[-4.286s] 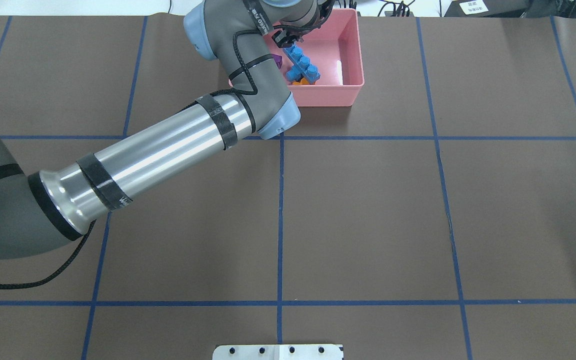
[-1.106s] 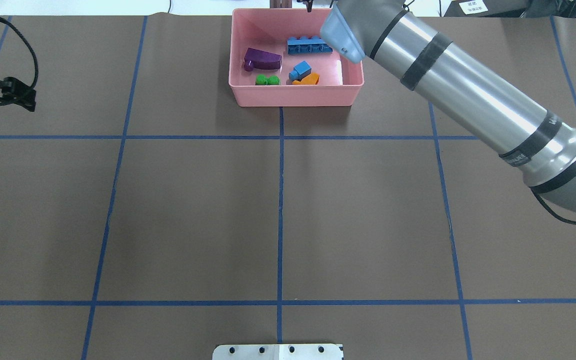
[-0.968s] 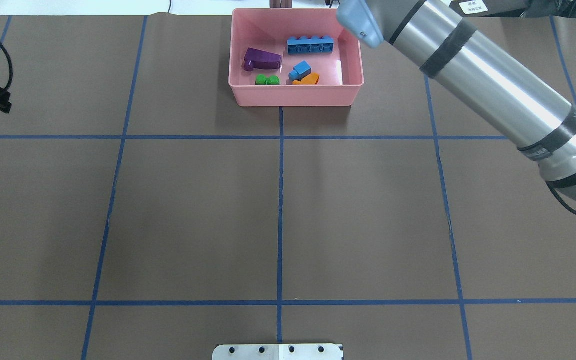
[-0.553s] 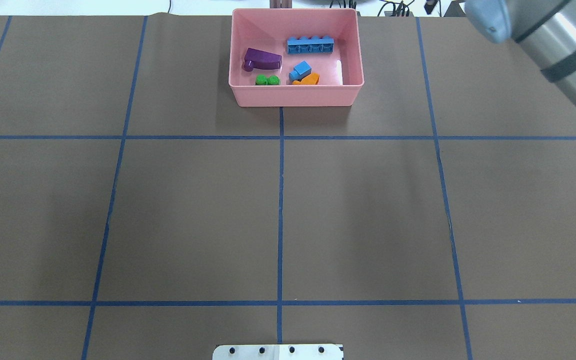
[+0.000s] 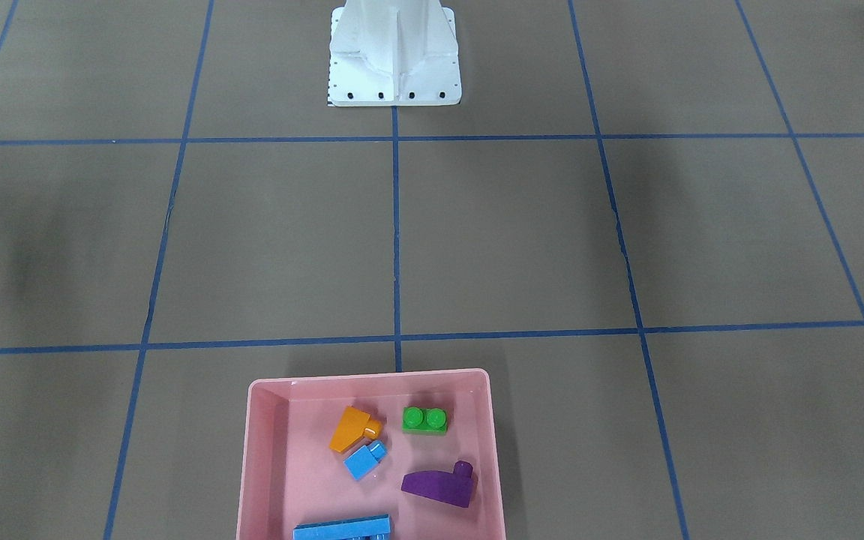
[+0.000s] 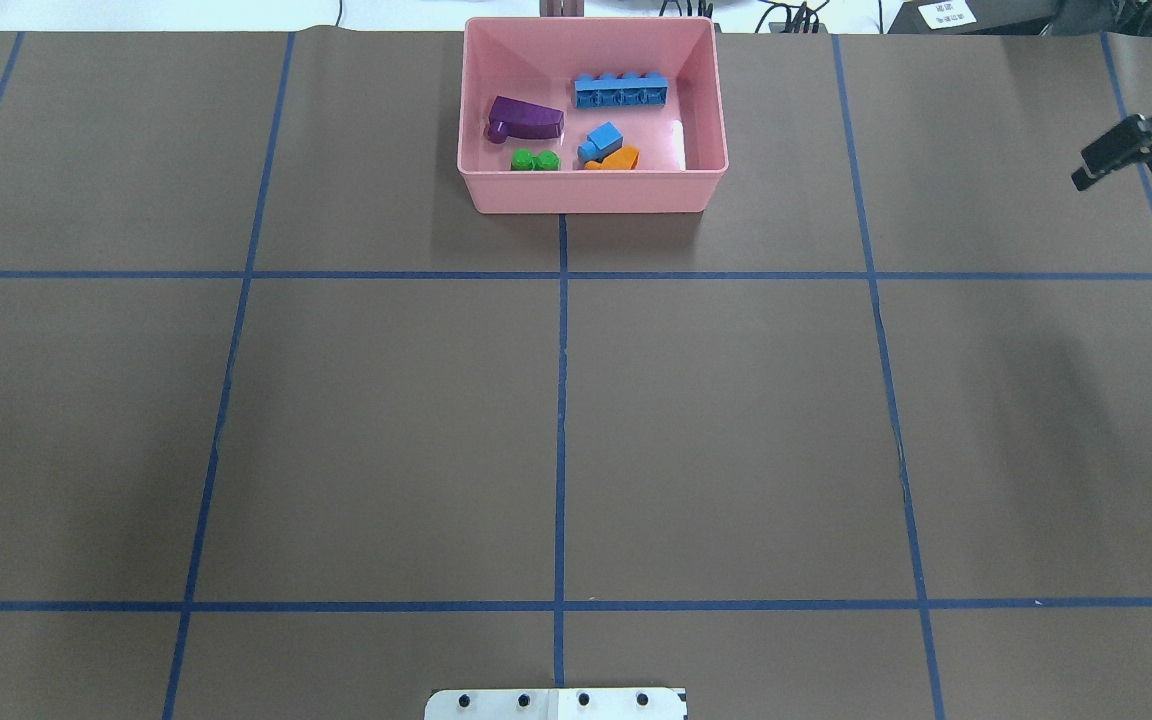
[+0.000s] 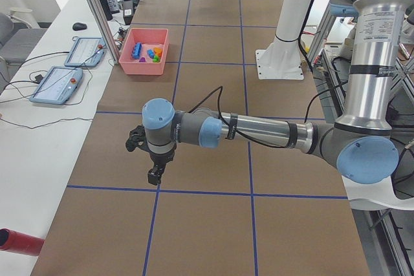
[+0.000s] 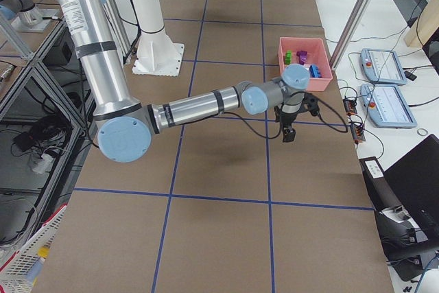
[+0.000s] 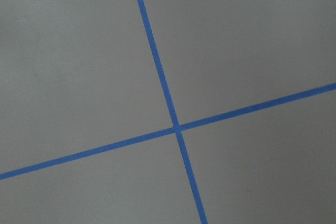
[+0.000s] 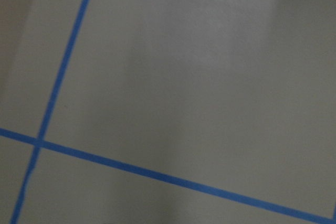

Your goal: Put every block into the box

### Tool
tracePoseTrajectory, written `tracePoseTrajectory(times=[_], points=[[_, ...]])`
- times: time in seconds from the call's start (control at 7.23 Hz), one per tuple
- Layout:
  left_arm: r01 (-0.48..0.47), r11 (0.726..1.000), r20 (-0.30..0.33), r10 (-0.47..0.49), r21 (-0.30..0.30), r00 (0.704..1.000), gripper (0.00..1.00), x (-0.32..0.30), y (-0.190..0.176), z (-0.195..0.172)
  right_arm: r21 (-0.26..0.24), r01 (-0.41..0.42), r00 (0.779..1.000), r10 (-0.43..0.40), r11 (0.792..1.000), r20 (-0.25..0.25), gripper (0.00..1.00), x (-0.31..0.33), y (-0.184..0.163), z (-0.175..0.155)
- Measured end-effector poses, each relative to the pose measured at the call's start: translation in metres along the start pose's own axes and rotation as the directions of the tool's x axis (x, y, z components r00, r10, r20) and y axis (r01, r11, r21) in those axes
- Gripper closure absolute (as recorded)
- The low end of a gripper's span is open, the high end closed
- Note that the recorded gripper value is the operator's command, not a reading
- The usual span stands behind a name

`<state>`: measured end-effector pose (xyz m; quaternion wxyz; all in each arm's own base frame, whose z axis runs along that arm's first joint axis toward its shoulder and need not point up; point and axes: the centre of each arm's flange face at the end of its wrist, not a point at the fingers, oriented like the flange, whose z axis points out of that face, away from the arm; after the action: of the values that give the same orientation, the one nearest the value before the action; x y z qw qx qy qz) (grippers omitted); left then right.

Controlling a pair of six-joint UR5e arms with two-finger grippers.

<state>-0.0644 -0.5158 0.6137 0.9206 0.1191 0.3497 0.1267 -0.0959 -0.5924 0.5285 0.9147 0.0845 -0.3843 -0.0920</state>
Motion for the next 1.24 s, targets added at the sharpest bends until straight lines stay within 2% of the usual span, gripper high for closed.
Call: tracePoseTrajectory(times=[0.14,0.41,0.97,1.24], points=[[-0.010,1.000,-0.001,0.011,0.012,1.000,0.00,-0.010,0.015,0.013,0.008,-0.014,1.000,0.014,1.000,-0.015,0.00,0.029,0.029,0.011],[0.008,1.000,-0.004,-0.008,0.015,1.000,0.00,-0.020,0.035,0.028,0.025,-0.067,0.997,0.068,0.997,-0.029,0.00,0.070,0.060,0.006],[0.127,0.992,-0.005,-0.127,0.015,0.992,0.00,-0.002,0.034,0.008,0.059,-0.192,0.981,0.191,0.980,0.036,0.00,0.122,0.124,-0.037],[0.145,0.989,-0.006,-0.145,-0.001,0.989,0.00,0.006,0.033,-0.001,0.040,-0.183,0.983,0.182,0.982,0.025,0.00,0.145,0.169,-0.056]])
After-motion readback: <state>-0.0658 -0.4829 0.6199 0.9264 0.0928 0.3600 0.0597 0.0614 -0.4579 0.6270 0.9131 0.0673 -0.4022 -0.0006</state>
